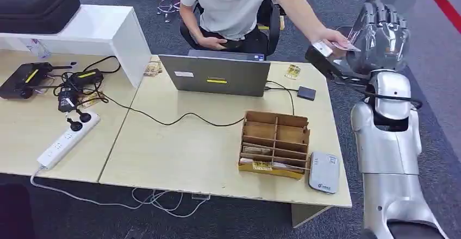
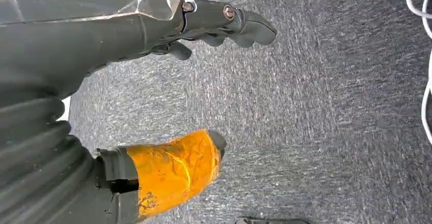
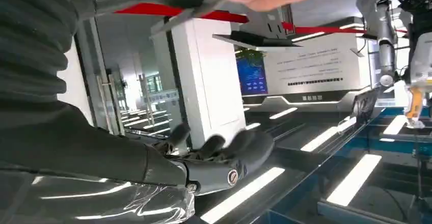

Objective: Pass the card to the sensor for recognition and then transmit it.

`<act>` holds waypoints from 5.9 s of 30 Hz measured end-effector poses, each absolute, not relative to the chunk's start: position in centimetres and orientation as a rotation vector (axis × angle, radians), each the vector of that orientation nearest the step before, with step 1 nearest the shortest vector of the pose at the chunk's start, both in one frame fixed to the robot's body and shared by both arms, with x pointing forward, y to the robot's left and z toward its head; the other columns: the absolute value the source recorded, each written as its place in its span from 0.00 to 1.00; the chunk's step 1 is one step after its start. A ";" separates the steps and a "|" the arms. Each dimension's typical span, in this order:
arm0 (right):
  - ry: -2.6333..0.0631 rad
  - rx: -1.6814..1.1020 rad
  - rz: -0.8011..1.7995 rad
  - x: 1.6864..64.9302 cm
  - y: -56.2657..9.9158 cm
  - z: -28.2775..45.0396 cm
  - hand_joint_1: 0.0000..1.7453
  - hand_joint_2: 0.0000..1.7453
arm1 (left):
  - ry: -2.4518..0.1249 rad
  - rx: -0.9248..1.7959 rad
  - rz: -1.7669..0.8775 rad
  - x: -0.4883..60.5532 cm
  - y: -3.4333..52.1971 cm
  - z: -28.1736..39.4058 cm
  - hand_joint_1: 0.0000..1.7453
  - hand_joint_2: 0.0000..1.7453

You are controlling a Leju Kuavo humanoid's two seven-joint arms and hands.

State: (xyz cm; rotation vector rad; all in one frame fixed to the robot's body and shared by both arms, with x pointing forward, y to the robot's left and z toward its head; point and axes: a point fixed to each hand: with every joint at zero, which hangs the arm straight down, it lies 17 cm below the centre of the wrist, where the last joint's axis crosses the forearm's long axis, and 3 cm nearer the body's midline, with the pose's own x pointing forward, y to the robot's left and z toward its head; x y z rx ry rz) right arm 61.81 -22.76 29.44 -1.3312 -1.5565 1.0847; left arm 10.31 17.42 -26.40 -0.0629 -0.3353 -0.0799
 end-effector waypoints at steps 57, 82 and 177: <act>-1.649 -1.336 1.047 46.6 -28.5 19.5 1.00 1.00 | -0.277 -0.118 0.083 9.5 14.2 -26.0 0.00 1.00; -1.424 -0.974 1.119 40.6 -23.7 2.4 1.00 1.00 | -0.265 -0.135 0.055 9.2 13.2 -25.8 0.00 1.00; -1.400 -1.220 1.163 64.3 -15.4 26.7 0.00 1.00 | -0.294 -0.174 0.044 10.0 13.4 -25.6 0.00 1.00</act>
